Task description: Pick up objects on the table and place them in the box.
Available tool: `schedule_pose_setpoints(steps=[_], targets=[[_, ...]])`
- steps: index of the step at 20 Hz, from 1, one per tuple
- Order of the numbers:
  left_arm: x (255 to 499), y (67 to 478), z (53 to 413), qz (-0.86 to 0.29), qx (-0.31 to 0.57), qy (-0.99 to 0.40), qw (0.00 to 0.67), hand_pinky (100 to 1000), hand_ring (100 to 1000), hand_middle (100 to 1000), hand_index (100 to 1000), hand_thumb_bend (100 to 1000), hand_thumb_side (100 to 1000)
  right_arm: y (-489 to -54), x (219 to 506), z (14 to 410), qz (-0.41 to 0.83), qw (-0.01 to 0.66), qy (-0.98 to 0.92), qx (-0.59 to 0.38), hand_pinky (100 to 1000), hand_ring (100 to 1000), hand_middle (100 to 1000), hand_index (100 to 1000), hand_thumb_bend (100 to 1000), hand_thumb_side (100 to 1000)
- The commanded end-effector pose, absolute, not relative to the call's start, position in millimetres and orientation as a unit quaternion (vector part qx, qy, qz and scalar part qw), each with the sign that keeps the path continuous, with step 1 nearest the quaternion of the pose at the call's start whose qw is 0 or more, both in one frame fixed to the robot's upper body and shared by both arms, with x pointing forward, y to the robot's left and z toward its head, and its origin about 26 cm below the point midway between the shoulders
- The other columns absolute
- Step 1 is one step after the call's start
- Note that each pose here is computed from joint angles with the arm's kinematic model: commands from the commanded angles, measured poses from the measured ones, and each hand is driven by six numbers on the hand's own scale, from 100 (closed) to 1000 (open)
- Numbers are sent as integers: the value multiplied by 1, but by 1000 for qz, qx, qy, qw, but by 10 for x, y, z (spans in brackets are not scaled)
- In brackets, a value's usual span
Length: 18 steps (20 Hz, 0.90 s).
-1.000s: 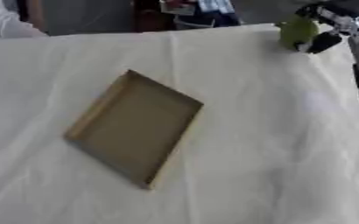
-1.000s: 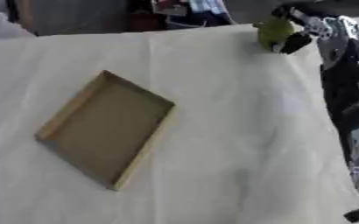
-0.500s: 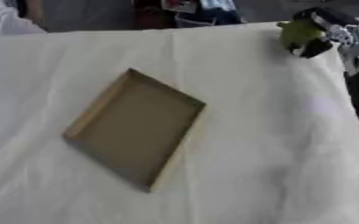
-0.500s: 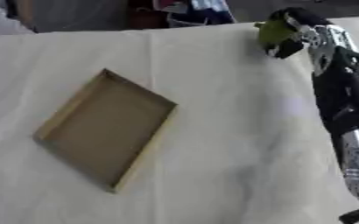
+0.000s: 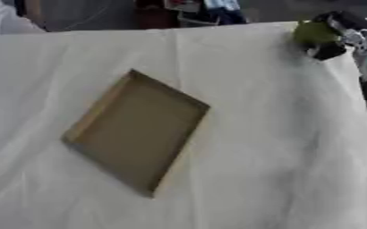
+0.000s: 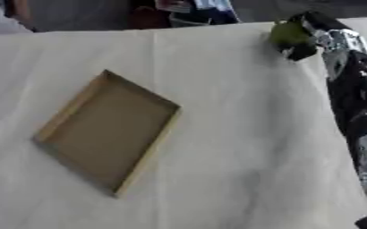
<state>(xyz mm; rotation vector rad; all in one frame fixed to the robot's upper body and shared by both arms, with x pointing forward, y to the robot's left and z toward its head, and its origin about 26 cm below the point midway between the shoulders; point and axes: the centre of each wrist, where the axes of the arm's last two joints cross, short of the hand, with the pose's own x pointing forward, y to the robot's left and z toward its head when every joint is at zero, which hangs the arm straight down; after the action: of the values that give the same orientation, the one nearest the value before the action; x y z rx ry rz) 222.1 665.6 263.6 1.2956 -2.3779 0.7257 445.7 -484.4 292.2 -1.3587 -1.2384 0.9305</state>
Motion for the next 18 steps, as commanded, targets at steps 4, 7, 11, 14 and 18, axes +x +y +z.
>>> schedule_pose_setpoints(steps=[4, 7, 11, 14, 18], targets=[[2102, 6709, 2938, 267, 466, -841, 61, 789, 849, 734, 857, 100, 363, -4938, 4381, 3038, 366, 494, -550, -566, 617, 651, 534, 681, 100, 100], [2106, 6706, 2951, 265, 466, -842, 60, 789, 850, 734, 856, 100, 364, -4925, 4381, 3051, 365, 478, -567, -562, 588, 613, 478, 624, 100, 100], [2112, 6700, 2981, 265, 465, -843, 56, 788, 849, 735, 857, 100, 360, -4913, 4378, 3067, 359, 454, -590, -563, 549, 575, 401, 536, 100, 100], [2111, 6699, 3003, 267, 465, -843, 53, 788, 848, 736, 857, 100, 361, -4900, 4368, 3120, 352, 435, -609, -562, 536, 562, 380, 512, 100, 100], [2107, 6706, 3012, 268, 466, -842, 53, 788, 848, 735, 857, 100, 364, -4877, 4356, 3200, 355, 418, -620, -560, 518, 545, 355, 485, 100, 100]])
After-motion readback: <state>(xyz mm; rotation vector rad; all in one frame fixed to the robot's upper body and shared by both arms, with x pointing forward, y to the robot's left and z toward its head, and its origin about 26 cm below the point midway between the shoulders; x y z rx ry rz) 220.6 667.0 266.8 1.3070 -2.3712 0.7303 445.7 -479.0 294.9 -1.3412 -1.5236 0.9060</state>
